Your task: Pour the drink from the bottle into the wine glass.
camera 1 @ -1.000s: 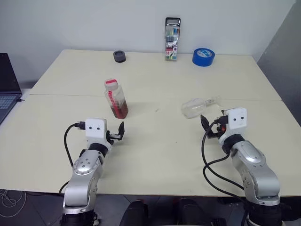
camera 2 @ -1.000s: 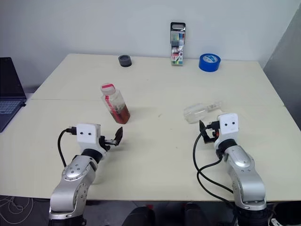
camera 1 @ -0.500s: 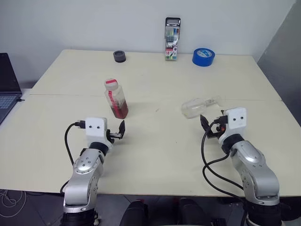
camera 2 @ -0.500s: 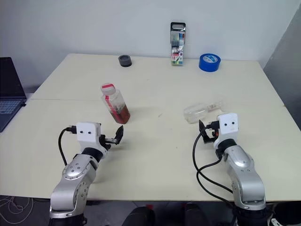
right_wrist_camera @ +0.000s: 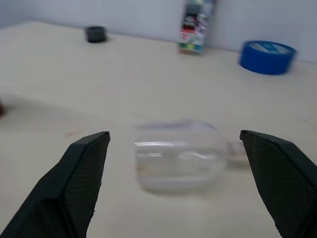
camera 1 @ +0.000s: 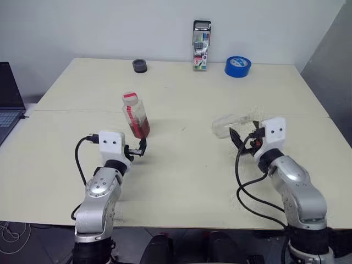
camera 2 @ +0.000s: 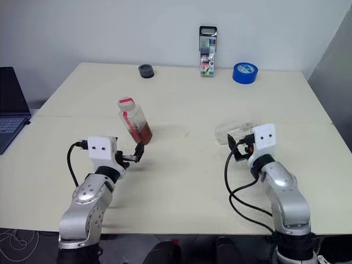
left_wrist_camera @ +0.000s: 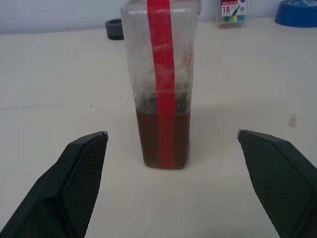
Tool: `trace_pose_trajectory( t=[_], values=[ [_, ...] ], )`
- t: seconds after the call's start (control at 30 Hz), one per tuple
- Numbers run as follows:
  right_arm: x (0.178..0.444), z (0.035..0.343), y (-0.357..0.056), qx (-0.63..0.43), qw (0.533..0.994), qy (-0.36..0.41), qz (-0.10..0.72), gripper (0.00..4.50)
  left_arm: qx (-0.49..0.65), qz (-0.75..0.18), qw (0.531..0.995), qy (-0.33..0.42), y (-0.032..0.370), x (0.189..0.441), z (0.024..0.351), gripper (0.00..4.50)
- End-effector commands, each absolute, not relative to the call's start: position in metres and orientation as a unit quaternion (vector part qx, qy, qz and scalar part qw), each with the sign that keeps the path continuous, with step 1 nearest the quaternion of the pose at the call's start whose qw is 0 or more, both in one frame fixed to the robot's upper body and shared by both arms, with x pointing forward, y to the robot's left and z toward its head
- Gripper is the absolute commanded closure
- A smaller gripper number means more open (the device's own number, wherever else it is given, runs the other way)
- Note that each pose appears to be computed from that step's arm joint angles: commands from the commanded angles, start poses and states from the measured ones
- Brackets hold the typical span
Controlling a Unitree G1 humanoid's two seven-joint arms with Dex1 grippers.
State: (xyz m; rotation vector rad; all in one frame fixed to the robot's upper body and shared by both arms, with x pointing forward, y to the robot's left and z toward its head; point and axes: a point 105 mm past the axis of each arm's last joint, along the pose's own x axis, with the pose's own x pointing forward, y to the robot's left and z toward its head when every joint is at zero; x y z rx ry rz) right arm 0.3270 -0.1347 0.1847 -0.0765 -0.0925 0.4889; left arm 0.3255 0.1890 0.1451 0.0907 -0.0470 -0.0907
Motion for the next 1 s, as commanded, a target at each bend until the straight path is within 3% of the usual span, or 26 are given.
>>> trace_pose_trajectory(
  t=[0.03,0.13,0.23,1.0],
  values=[
    [0.308,0.216,-0.112,-0.016,0.914,-0.07,0.399,0.0,0.048,-0.055,0.996,-0.044,0.187,0.329,0.159,0.02],
    [0.293,0.231,-0.102,-0.009,0.862,-0.052,0.505,0.0,0.051,-0.059,0.996,-0.044,0.186,0.333,0.162,0.02],
    [0.289,0.24,-0.096,-0.005,0.838,-0.046,0.544,0.0,0.055,-0.057,0.996,-0.045,0.188,0.336,0.164,0.02],
    [0.282,0.246,-0.07,-0.008,0.827,-0.064,0.558,0.0,0.043,-0.063,0.994,-0.08,0.197,0.383,0.187,0.02]
  ],
)
